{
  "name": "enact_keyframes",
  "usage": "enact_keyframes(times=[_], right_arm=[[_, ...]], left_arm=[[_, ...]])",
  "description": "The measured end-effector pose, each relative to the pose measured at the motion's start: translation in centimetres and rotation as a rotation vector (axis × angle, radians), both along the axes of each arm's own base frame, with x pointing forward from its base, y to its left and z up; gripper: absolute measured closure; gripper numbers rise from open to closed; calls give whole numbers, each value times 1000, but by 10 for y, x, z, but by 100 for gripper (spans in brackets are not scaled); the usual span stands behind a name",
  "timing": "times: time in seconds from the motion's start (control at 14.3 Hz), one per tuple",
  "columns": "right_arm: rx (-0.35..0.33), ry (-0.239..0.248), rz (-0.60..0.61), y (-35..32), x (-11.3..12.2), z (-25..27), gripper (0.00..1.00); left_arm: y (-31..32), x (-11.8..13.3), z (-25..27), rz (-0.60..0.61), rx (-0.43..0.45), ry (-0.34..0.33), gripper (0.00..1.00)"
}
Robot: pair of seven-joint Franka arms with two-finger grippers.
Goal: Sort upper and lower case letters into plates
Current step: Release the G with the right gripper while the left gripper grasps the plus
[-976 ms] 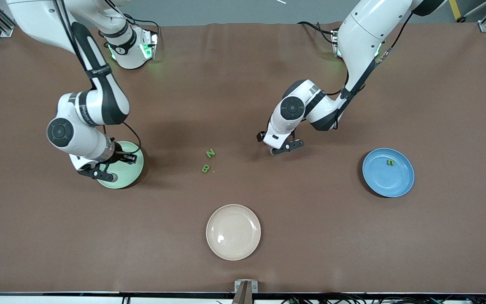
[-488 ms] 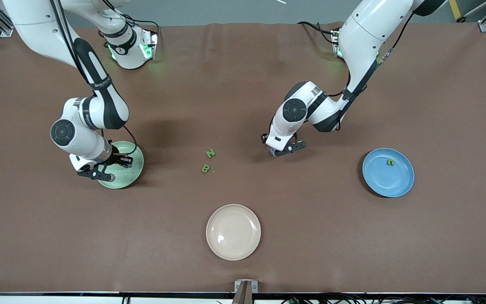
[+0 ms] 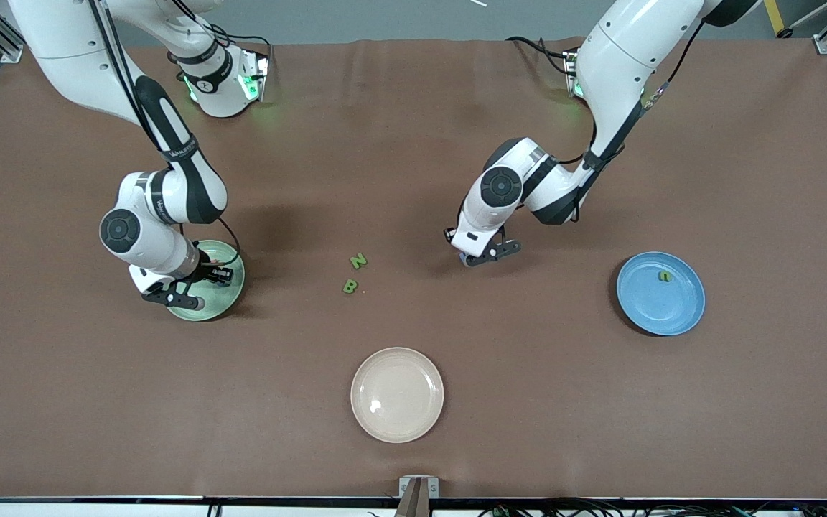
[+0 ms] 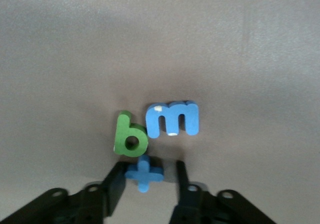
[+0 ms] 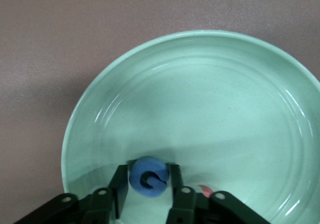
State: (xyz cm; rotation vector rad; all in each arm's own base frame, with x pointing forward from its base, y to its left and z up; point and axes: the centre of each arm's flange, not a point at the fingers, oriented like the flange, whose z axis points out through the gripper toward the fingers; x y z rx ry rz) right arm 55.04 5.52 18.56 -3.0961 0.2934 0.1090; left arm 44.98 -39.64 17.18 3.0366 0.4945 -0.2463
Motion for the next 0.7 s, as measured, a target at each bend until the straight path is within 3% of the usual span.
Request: enact_keyframes(times=[0.07,0.35,0.42,0.7], right_arm=[[1,9,1,1,1,2,45],[16,85,-13,21,25,45,6],[17,81,-28,34,29,57,0],[7,39,-130,123,18,65,0]], left_arm=[[-1,0,2,-2,0,-2,67],[-1,0,1,-3,1,-1,67],[-1,0,1,-3,1,-2,67],[1,5,11,-49,45,-18,67]])
